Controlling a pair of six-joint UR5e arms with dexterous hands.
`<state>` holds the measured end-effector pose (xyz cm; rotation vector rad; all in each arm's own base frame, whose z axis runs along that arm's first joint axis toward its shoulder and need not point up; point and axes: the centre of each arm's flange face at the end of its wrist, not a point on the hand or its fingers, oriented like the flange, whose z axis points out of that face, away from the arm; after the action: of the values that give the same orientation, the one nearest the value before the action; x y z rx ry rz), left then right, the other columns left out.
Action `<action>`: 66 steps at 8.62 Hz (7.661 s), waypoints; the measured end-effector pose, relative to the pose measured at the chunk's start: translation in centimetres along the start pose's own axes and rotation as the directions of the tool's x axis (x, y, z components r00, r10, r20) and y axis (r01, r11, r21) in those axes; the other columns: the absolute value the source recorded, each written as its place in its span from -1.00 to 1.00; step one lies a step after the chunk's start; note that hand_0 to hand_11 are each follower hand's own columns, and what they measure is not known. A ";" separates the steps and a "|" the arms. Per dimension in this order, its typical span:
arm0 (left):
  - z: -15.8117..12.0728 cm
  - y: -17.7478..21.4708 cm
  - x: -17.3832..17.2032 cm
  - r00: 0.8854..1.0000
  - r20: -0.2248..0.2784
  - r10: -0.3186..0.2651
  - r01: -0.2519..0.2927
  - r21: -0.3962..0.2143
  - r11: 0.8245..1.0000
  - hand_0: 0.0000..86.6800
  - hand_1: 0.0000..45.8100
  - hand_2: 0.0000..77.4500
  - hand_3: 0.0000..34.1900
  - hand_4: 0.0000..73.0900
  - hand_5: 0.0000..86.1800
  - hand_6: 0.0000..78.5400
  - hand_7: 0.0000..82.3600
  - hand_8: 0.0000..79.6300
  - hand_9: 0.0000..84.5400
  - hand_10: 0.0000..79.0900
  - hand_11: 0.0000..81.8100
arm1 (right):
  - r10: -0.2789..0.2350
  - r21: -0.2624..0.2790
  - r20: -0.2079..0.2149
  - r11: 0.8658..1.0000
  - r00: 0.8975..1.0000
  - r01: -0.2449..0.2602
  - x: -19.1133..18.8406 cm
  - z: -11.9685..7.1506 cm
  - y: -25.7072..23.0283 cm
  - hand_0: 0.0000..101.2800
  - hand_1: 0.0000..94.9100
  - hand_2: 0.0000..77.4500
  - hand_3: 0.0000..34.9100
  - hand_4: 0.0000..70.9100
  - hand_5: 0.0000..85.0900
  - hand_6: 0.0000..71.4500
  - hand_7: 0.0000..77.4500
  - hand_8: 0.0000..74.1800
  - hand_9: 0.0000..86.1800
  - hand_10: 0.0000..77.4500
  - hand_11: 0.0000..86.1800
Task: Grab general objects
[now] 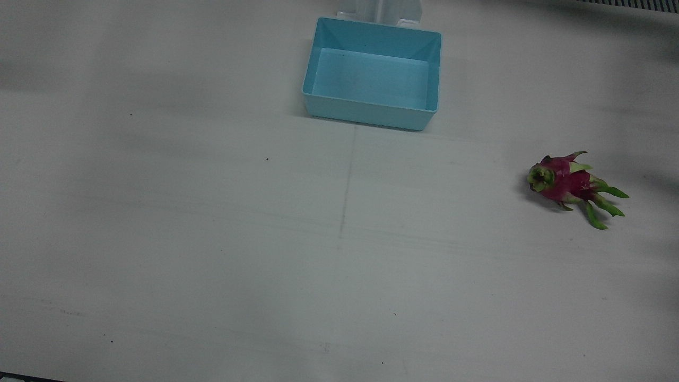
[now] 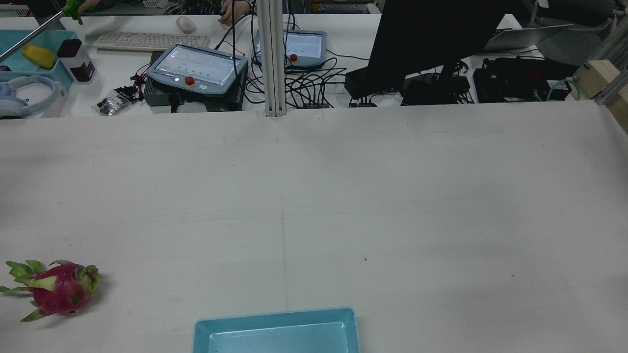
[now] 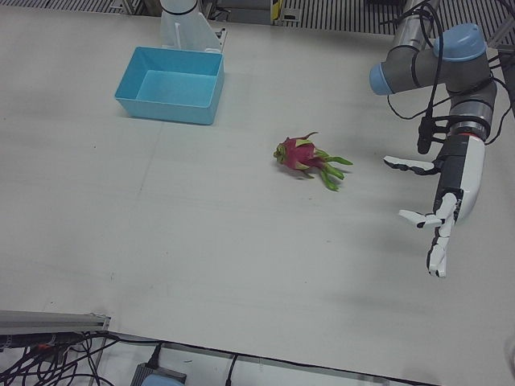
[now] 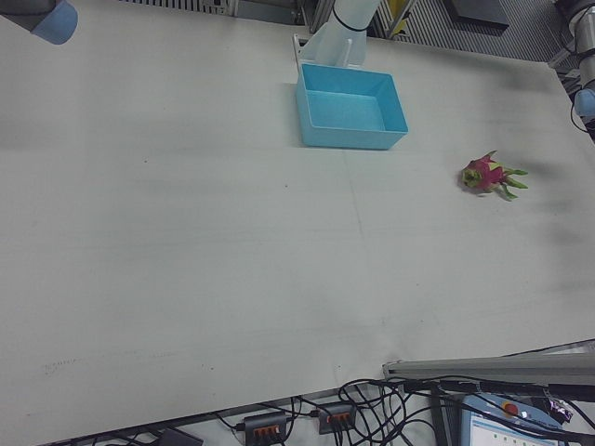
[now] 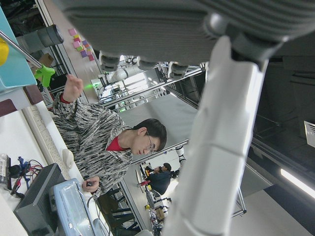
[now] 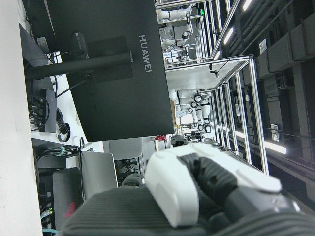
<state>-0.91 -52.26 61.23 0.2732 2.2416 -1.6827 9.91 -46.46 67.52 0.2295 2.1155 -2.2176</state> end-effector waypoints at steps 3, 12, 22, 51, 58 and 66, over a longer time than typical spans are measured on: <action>-0.1 1.7 1.4 1.000 0.000 0.004 -0.004 0.028 1.000 0.54 -1.00 -0.97 -0.14 -1.00 0.18 -1.00 -0.80 -0.97 -0.97 -0.96 -0.85 | 0.000 -0.001 0.000 1.000 1.000 0.000 0.0 0.0 0.0 -1.00 1.00 1.00 -1.00 -1.00 -1.00 -1.00 -1.00 -1.00 -0.99 -1.00 -1.00; -5.8 9.1 4.6 0.982 0.032 0.184 -0.184 -0.009 0.983 0.84 -1.00 -0.97 -0.16 -0.69 0.62 -0.90 -0.67 -0.97 -0.97 -0.99 -0.96 | 0.000 0.001 0.000 1.000 1.000 0.000 0.0 0.0 0.0 -1.00 1.00 1.00 -1.00 -1.00 -1.00 -1.00 -1.00 -1.00 -0.99 -1.00 -0.99; -12.3 9.7 1.8 0.564 0.469 0.680 -0.728 -0.106 0.677 0.84 -1.00 -0.97 0.47 -1.00 -0.04 -0.99 -0.85 -0.97 -0.99 -0.97 -0.95 | 0.000 0.000 0.000 1.000 1.000 0.000 0.0 0.0 0.0 -1.00 1.00 1.00 -1.00 -1.00 -1.00 -1.00 -1.00 -1.00 -0.99 -1.00 -0.99; -7.2 22.4 -18.0 0.361 0.588 0.724 -0.805 -0.195 0.560 0.84 -1.00 -0.97 0.75 -1.00 0.27 -0.99 -0.79 -0.82 -0.97 -0.99 -0.97 | 0.000 0.000 0.000 1.000 1.000 0.000 0.0 0.0 0.0 -1.00 1.00 1.00 -1.00 -1.00 -1.00 -1.00 -1.00 -1.00 -0.99 -1.00 -0.99; -5.8 27.3 -23.1 0.258 0.638 0.726 -0.805 -0.274 0.527 0.82 -1.00 -0.99 0.74 -1.00 0.32 -0.99 -0.89 -0.88 -0.97 -0.99 -0.97 | 0.000 0.000 0.001 1.000 1.000 0.000 0.0 0.0 0.0 -1.00 1.00 1.00 -1.00 -1.00 -0.99 -1.00 -1.00 -1.00 -0.99 -1.00 -0.99; -8.3 28.9 -25.6 0.249 0.648 0.720 -0.830 -0.240 0.504 0.83 -1.00 -0.97 0.74 -1.00 0.13 -0.99 -0.88 -0.86 -0.97 -0.99 -0.97 | 0.000 0.000 0.000 1.000 1.000 0.000 0.0 0.0 0.0 -1.00 1.00 1.00 -1.00 -1.00 -1.00 -1.00 -1.00 -1.00 -0.99 -1.00 -1.00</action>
<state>31.58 -34.96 46.85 0.5783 1.0420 -1.0667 9.92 -46.46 67.53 0.2294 2.1150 -2.2180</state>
